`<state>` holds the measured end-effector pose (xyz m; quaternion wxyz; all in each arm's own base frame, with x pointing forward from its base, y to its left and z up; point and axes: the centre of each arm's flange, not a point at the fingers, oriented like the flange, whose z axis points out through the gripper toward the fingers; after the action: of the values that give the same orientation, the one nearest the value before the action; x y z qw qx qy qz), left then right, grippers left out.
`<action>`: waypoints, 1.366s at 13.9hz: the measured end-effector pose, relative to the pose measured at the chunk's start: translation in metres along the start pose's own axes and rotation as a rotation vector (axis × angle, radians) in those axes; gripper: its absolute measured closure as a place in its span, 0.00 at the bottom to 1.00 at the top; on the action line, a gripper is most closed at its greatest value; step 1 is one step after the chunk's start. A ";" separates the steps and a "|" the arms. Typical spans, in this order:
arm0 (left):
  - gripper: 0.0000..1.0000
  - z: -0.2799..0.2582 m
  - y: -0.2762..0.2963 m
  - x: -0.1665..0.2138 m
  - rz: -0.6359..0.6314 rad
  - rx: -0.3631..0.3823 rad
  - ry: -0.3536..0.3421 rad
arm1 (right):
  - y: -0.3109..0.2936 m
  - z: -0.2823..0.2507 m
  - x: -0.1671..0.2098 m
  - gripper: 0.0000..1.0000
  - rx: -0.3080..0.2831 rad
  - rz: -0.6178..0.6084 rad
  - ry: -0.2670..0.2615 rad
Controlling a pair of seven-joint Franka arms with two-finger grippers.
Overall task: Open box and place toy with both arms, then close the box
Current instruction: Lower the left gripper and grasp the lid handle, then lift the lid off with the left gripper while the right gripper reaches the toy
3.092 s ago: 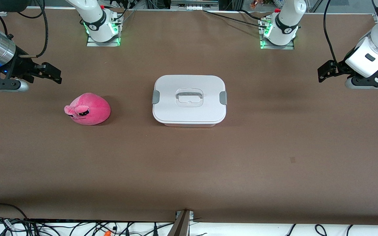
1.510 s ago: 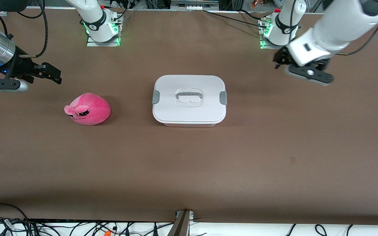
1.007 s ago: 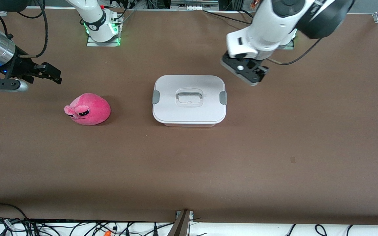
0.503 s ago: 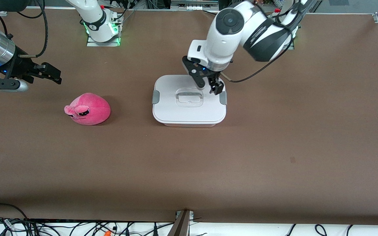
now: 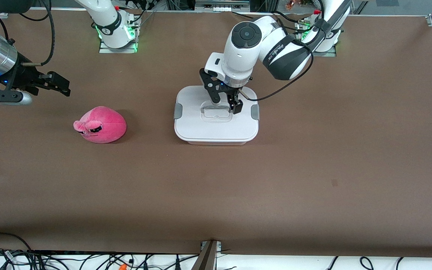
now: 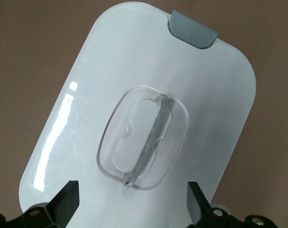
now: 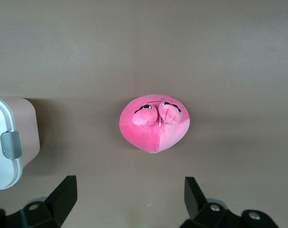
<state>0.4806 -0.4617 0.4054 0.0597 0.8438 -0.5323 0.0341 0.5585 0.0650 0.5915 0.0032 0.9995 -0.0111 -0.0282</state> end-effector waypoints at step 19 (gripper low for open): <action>0.81 0.059 0.024 0.009 0.186 0.085 -0.003 | -0.001 0.032 0.023 0.00 -0.004 0.008 -0.017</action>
<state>0.4631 -0.4883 0.3498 0.0195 0.7925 -0.6065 0.0607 0.5796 0.0653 0.5582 0.0054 0.9992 -0.0150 -0.0366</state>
